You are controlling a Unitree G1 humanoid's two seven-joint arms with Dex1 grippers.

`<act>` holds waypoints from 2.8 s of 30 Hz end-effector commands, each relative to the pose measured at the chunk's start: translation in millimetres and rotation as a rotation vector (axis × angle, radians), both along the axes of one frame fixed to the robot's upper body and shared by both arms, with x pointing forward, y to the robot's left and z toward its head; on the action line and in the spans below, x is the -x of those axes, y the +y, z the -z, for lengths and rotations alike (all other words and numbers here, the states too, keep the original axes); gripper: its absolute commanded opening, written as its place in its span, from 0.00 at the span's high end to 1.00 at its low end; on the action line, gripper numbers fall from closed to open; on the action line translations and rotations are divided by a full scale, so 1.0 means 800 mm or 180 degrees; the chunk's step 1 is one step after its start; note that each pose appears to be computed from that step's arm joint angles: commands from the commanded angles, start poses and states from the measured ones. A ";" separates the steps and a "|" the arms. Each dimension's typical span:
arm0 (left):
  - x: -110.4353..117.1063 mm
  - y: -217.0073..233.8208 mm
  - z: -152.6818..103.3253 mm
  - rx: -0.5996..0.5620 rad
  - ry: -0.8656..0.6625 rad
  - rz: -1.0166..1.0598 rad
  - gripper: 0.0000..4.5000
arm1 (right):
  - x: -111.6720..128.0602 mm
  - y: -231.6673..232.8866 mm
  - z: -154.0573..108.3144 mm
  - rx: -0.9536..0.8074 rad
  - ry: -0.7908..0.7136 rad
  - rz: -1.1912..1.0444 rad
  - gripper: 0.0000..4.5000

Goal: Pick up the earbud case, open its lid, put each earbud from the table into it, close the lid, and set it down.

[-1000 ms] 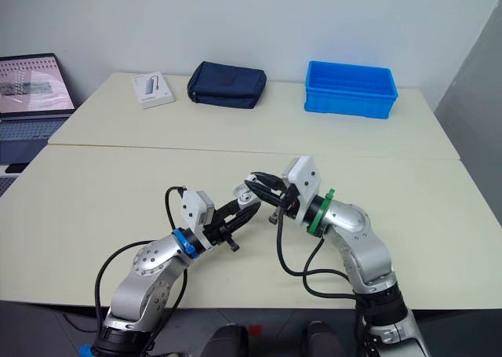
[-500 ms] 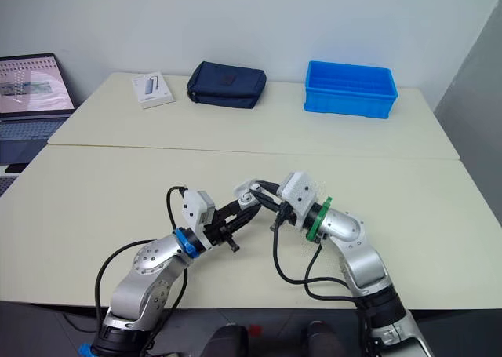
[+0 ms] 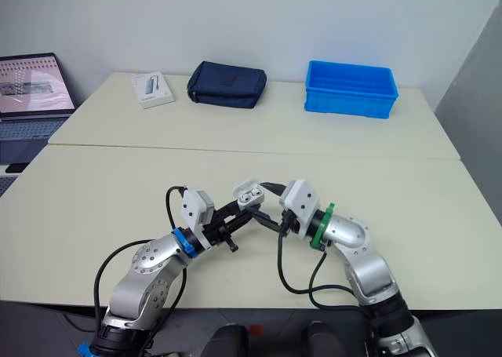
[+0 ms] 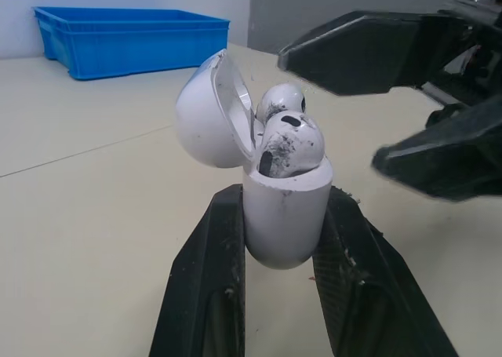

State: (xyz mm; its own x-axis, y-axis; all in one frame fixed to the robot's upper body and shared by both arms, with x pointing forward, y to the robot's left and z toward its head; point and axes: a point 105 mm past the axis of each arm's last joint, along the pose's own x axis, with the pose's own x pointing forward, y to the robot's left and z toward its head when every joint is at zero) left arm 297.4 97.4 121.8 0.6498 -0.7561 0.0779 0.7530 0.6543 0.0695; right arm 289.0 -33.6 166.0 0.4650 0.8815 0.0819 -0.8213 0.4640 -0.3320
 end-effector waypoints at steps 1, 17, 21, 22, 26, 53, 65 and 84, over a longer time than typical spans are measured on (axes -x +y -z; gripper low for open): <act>0.001 -0.001 -0.014 0.0048 -0.0135 0.0050 0.82 | 0.008 -0.033 -0.033 -0.0110 -0.0121 0.0129 0.37; 0.064 -0.065 -0.013 -0.0357 0.0429 0.2603 0.82 | 0.005 -0.117 -0.037 0.1134 0.0732 -0.0261 0.98; 0.061 -0.072 -0.013 -0.0403 0.0436 0.2737 0.82 | 0.018 -0.104 -0.033 0.1169 0.0872 -0.0544 1.00; 0.059 -0.074 -0.013 -0.0390 0.0442 0.2742 0.82 | 0.022 -0.100 -0.032 0.1144 0.0918 -0.0609 1.00; 0.054 -0.081 -0.013 -0.0354 0.0423 0.2738 0.82 | 0.039 -0.093 -0.022 0.1181 0.1112 -0.0815 1.00; -0.039 -0.087 0.020 -0.0067 0.1787 0.1695 0.82 | 0.012 -0.110 -0.004 0.1240 0.0853 -0.0057 1.00; -0.061 -0.062 0.053 -0.0355 0.2578 0.1361 0.47 | 0.006 -0.121 0.004 0.1446 0.0810 0.0204 1.00; -0.005 0.064 -0.023 -0.1563 0.0782 0.1083 0.00 | 0.020 -0.125 -0.028 0.1737 0.0523 -0.0348 0.15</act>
